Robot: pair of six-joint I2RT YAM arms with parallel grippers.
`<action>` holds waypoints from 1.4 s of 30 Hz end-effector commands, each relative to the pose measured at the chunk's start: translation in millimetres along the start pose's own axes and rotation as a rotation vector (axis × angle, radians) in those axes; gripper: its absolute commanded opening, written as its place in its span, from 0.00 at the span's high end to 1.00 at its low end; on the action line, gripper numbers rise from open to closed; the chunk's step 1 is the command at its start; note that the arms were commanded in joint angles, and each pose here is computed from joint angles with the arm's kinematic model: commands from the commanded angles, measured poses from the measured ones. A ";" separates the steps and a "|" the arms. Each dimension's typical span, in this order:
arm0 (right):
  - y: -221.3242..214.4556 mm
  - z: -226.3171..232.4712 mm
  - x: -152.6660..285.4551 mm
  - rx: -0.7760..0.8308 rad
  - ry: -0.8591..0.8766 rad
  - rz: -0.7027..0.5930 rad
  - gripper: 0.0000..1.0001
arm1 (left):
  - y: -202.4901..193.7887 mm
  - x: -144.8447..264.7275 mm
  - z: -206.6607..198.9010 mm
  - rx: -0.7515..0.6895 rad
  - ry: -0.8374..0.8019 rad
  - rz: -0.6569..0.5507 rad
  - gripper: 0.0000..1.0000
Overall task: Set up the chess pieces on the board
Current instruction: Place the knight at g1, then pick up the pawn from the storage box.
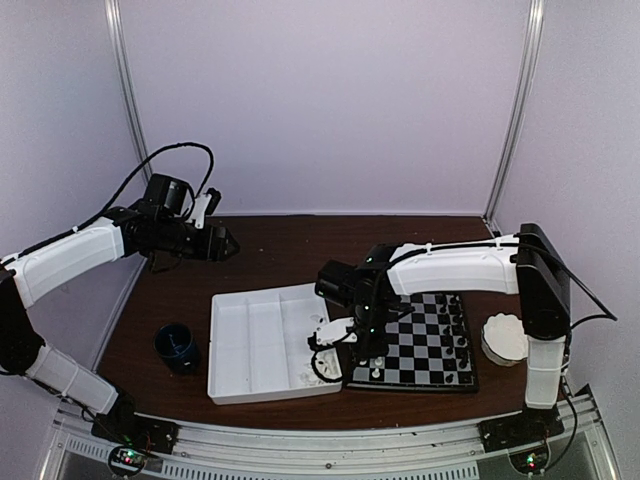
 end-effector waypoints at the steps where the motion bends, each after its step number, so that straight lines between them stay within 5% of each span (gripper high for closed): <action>1: -4.9 2.4 -3.9 -0.002 0.011 0.032 0.89 | 19.2 6.9 -6.8 0.003 -0.028 -0.054 0.26; 9: 4.5 -1.9 30.0 -0.004 -0.016 -0.027 0.73 | 18.1 5.1 -6.3 0.004 -0.027 -0.048 0.26; 15: 32.0 -13.2 64.3 0.014 -0.044 -0.131 0.70 | 17.8 3.6 -6.0 0.007 -0.027 -0.045 0.26; 28: 122.6 0.0 36.0 0.147 0.048 -0.231 0.69 | 19.6 7.1 -5.2 0.001 -0.018 -0.057 0.26; 42: 130.5 9.3 -0.4 0.164 0.083 -0.165 0.66 | 23.2 13.3 -8.2 -0.002 -0.029 -0.074 0.26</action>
Point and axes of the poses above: each gripper's point midway between its finger pads, its own x axis back along the fingers, its own z axis along the line the jaws close on, y = z × x, the point moved 1 cm from there along x, back along the fingers, and after that the axes turned 8 degrees about x, right-handed, at the moved point
